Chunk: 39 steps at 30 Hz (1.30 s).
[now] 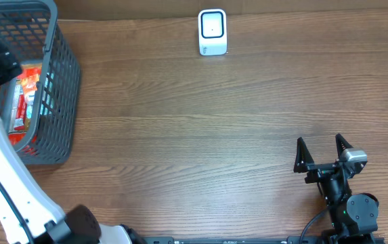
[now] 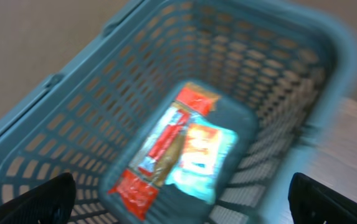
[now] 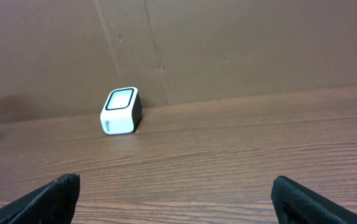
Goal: Scan the item barcode
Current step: 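Reach the left gripper into the grey basket toward the snack packets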
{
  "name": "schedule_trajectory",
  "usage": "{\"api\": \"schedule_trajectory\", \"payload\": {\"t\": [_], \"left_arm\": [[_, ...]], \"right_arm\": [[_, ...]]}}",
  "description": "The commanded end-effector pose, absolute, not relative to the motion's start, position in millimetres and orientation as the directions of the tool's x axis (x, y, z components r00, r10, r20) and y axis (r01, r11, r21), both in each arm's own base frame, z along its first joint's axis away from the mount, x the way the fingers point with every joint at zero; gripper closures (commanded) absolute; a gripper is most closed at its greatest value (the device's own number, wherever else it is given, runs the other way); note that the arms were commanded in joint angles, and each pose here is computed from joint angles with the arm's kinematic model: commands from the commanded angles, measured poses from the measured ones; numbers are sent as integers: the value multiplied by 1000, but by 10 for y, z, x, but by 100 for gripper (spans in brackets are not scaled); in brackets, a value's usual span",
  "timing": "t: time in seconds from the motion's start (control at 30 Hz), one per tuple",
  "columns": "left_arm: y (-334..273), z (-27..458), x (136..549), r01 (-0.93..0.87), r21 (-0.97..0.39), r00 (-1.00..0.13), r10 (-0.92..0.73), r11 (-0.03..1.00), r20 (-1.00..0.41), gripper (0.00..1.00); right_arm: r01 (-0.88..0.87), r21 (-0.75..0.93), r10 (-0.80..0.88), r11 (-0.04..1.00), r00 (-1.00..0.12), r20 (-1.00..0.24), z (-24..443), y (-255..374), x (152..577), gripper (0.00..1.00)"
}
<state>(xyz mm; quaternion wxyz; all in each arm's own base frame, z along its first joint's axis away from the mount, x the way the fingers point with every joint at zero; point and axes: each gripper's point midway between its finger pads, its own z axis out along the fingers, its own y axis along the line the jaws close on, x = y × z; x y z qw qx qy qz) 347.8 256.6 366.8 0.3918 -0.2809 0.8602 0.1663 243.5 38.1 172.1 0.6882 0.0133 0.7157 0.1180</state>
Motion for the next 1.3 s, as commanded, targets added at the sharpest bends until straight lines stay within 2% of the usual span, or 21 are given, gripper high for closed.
{"api": "schedule_trajectory", "payload": {"t": [0.0,0.3,0.5,0.73,1.1,1.27], "left_arm": [[2785,3428,3574,-609,60,-565,-379,791,-733,0],[2924,2590,3923,-440,81,-740,-311,894,-596,0],[2804,2104,4155,-304,-13,-802,-264,952,-536,0],[2720,1723,4253,-252,-95,-835,-266,963,-481,0],[2700,1096,4206,-268,-142,-891,-301,953,-341,0],[2713,955,4191,-275,-150,-898,-309,950,-313,0]], "right_arm": [[-138,183,178,973,-48,-983,1701,368,2438,0],[-138,183,178,973,-48,-983,1701,368,2438,0],[-138,183,178,973,-48,-983,1701,368,2438,0],[-138,183,178,973,-48,-983,1701,368,2438,0],[-138,183,178,973,-48,-983,1701,368,2438,0],[-138,183,178,973,-48,-983,1701,368,2438,0]]}}
